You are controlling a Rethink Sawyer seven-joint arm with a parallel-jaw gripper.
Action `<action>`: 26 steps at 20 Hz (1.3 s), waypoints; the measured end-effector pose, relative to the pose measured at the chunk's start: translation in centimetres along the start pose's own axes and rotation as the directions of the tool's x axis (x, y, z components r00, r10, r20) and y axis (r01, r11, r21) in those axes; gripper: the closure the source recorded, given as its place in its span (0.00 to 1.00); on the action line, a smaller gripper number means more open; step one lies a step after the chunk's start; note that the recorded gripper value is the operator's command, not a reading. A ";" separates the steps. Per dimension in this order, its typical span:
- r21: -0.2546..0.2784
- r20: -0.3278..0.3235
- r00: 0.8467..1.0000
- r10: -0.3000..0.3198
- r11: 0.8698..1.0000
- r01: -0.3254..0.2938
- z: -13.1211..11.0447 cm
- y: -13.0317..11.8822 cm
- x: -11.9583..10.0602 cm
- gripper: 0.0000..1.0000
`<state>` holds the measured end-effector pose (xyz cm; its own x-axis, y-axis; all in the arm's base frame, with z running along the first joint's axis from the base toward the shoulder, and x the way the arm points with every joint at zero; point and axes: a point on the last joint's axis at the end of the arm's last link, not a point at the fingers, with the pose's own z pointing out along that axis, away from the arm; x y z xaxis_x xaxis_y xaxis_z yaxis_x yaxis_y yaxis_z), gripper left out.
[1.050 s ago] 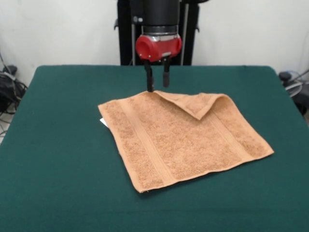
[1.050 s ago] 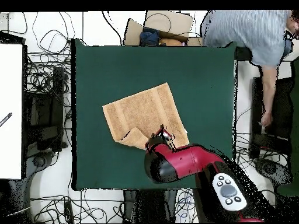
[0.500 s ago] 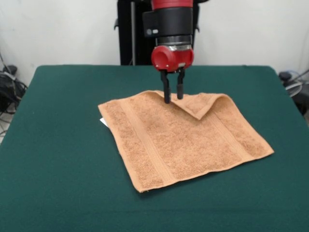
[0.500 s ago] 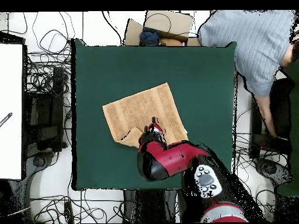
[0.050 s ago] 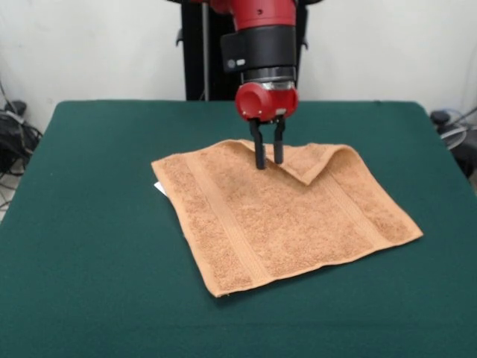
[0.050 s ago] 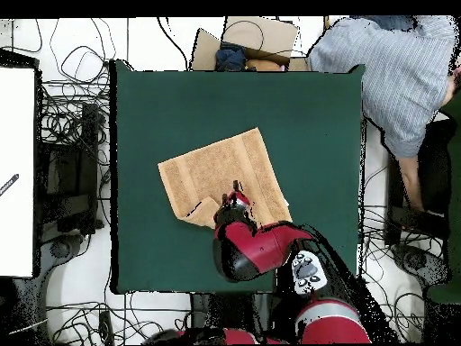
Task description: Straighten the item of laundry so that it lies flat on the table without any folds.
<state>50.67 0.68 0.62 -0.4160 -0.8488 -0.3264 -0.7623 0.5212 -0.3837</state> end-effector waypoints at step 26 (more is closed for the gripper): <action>-0.025 -0.109 0.989 -0.101 0.995 0.099 0.8 3.2 4.6 0.00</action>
<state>46.70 -1.44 -2.82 -0.3885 -0.9017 -0.1897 -0.8118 0.4324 -0.3924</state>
